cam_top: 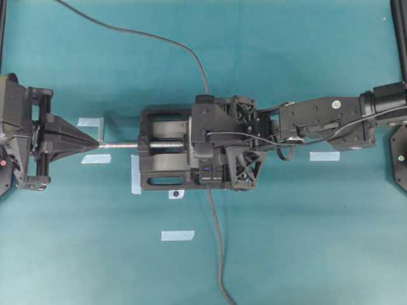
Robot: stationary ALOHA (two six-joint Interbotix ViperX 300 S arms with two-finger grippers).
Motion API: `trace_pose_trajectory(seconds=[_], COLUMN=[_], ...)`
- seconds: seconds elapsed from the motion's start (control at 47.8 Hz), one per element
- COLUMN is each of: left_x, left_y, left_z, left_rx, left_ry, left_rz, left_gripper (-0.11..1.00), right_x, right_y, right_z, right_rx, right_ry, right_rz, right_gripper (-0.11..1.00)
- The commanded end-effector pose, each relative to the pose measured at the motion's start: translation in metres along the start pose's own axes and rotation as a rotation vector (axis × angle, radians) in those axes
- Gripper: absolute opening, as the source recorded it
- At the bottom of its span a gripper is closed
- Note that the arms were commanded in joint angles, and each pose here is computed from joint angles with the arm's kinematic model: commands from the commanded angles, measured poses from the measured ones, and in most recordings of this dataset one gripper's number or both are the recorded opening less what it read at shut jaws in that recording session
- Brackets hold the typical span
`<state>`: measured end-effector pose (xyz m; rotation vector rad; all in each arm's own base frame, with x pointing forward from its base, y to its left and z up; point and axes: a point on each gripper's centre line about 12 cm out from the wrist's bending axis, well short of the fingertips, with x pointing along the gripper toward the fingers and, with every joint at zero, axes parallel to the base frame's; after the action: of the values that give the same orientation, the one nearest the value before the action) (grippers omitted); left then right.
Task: Insert the USB into the second port from the front of the fixed hub.
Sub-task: 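Align the plug with the second port and push it in, then open the right gripper and lift it off the inserted plug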
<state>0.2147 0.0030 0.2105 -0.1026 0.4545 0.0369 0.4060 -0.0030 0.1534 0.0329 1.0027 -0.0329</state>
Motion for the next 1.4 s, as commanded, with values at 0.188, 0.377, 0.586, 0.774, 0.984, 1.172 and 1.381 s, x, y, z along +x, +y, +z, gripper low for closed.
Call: trace_pose_trajectory(seconds=[0.188,0.377,0.586,0.774,0.984,1.172,1.381], left_x=[0.000,0.000,0.000,0.000,0.000,0.000,0.000], left_y=[0.000,0.000,0.000,-0.001,-0.001,0.000,-0.001], left_z=[0.008,0.008,0.007,0.007,0.007,0.007,0.007], left_rx=[-0.001,-0.001,-0.001,0.000,0.000,-0.001,0.000], left_ry=[-0.026,-0.026,-0.025,-0.024,-0.024,-0.025,-0.024], left_rz=[-0.001,-0.001,-0.001,-0.003,-0.003,-0.001,-0.003], left_gripper=[0.00,0.00,0.00,0.00,0.00,0.00,0.00], right_x=[0.001,0.004,0.008,0.009,0.009,0.009,0.008], right_y=[0.001,0.001,0.001,0.001,0.001,0.001,0.001], right_z=[-0.001,-0.003,-0.005,-0.006,-0.006,-0.006,-0.006], right_rx=[-0.002,-0.003,-0.002,-0.002,-0.002,0.001,0.006], right_ry=[0.006,0.015,0.028,0.031,0.031,0.032,0.049], right_rz=[0.002,0.001,0.001,0.001,0.001,0.001,0.001], right_gripper=[0.05,0.05,0.05,0.05,0.05,0.05,0.05])
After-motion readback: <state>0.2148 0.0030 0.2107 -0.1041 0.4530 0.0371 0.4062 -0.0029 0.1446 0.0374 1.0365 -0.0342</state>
